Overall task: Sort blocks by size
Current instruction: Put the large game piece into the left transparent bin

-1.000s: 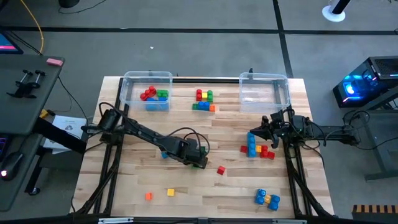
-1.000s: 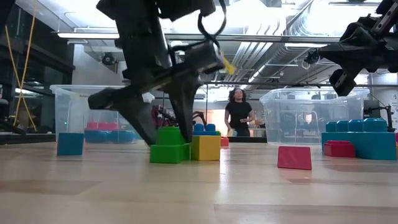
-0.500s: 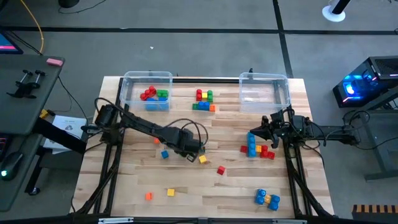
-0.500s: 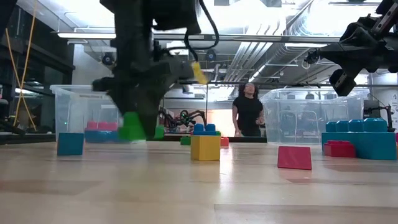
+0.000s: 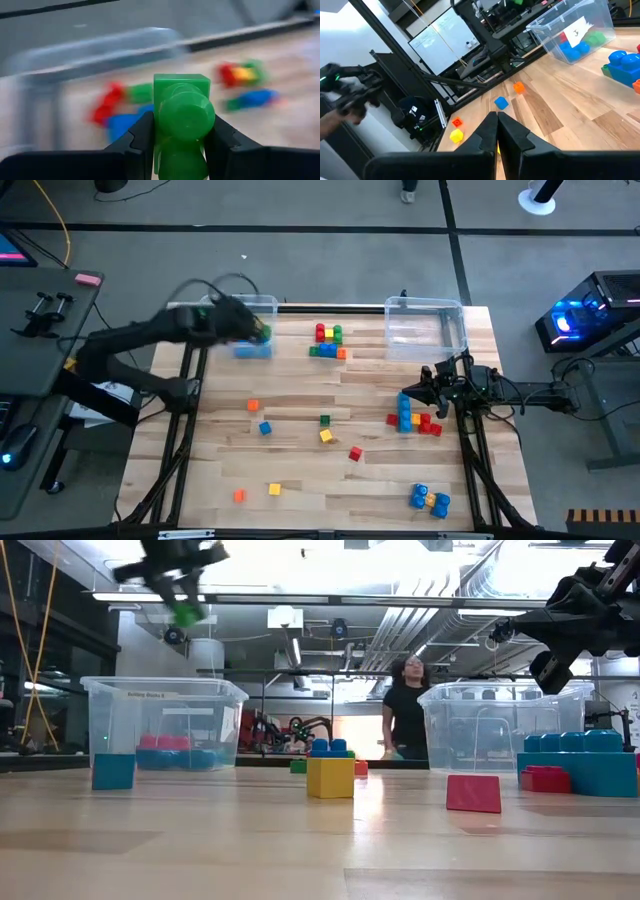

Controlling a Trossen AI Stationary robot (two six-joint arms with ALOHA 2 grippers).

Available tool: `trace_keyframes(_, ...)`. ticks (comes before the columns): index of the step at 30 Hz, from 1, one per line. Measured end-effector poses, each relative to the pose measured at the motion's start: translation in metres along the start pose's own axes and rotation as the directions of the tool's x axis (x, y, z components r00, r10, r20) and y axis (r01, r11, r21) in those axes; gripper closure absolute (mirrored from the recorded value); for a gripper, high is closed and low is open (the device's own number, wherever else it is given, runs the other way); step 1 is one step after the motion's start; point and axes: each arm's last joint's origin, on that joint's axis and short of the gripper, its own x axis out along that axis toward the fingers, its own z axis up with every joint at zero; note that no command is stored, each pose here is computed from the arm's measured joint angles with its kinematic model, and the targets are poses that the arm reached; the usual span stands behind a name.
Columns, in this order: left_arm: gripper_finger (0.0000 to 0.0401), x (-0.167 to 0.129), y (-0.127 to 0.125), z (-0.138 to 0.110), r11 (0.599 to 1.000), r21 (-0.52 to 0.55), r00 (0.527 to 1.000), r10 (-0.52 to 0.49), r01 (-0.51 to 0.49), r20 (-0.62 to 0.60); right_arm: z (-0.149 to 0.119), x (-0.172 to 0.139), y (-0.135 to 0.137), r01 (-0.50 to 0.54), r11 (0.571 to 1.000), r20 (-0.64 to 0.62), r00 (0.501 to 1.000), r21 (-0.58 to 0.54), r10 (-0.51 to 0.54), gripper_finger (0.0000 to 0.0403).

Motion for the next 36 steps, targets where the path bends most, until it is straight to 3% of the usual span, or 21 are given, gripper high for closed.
trace_keyframes(3,0.0311,0.014,0.028,0.01,0.995,-0.008,0.993,0.095,-0.096,-0.077,0.0,0.0,0.0,0.0,1.0,0.0,1.0,0.0,0.0,0.0398)
trace_keyframes(7,0.0309,0.05,0.04,0.011,0.992,0.042,0.98,0.124,-0.119,-0.155,0.0,0.0,0.0,0.0,1.0,0.0,1.0,0.0,0.0,0.0398)
trace_keyframes(11,0.0246,0.082,0.044,0.011,0.995,0.055,0.966,0.1,-0.089,-0.24,0.0,0.0,0.0,0.0,1.0,0.0,1.0,0.0,0.0,0.0398)
trace_keyframes(14,0.0186,0.094,0.045,0.016,0.998,0.05,0.957,0.041,-0.028,-0.288,0.0,0.0,0.0,0.0,1.0,0.0,1.0,0.0,0.0,0.0398)
trace_keyframes(17,0.0139,0.094,0.043,0.028,0.997,0.018,0.963,-0.068,0.075,-0.261,0.0,0.0,0.0,0.001,1.0,0.0,1.0,0.0,-0.001,0.0398)
trace_keyframes(23,0.0108,0.07,0.038,0.059,0.962,-0.032,0.958,-0.273,0.271,-0.087,0.0,0.0,0.0,0.0,1.0,0.0,1.0,0.0,0.0,0.0398)
trace_keyframes(25,0.0107,0.057,0.037,0.067,0.931,-0.039,0.93,-0.364,0.362,-0.048,0.0,0.0,0.0,0.0,1.0,0.0,1.0,-0.002,0.0,0.0398)
trace_keyframes(28,0.0106,0.029,0.033,0.075,0.851,-0.01,0.851,-0.525,0.525,0.038,0.003,0.0,-0.001,0.068,0.997,0.061,0.996,-0.041,-0.066,0.0398)
trace_keyframes(31,0.0106,0.0,0.031,0.074,0.768,0.05,0.758,-0.639,0.638,0.133,0.019,-0.003,0.001,0.103,0.965,0.33,0.926,0.243,-0.182,0.0398)
trace_keyframes(33,0.0106,-0.019,0.03,0.071,0.721,0.104,0.7,-0.691,0.685,0.181,0.031,-0.009,0.003,0.002,0.875,0.514,0.809,0.485,-0.287,0.0398)
trace_keyframes(34,0.0106,-0.027,0.029,0.069,0.703,0.125,0.677,-0.71,0.701,0.195,0.035,-0.011,0.003,-0.045,0.831,0.567,0.752,0.554,-0.337,0.0398)
trace_keyframes(36,0.0106,-0.039,0.028,0.064,0.674,0.144,0.644,-0.736,0.724,0.208,0.039,-0.015,0.002,-0.047,0.805,0.63,0.65,0.591,-0.425,0.0398)
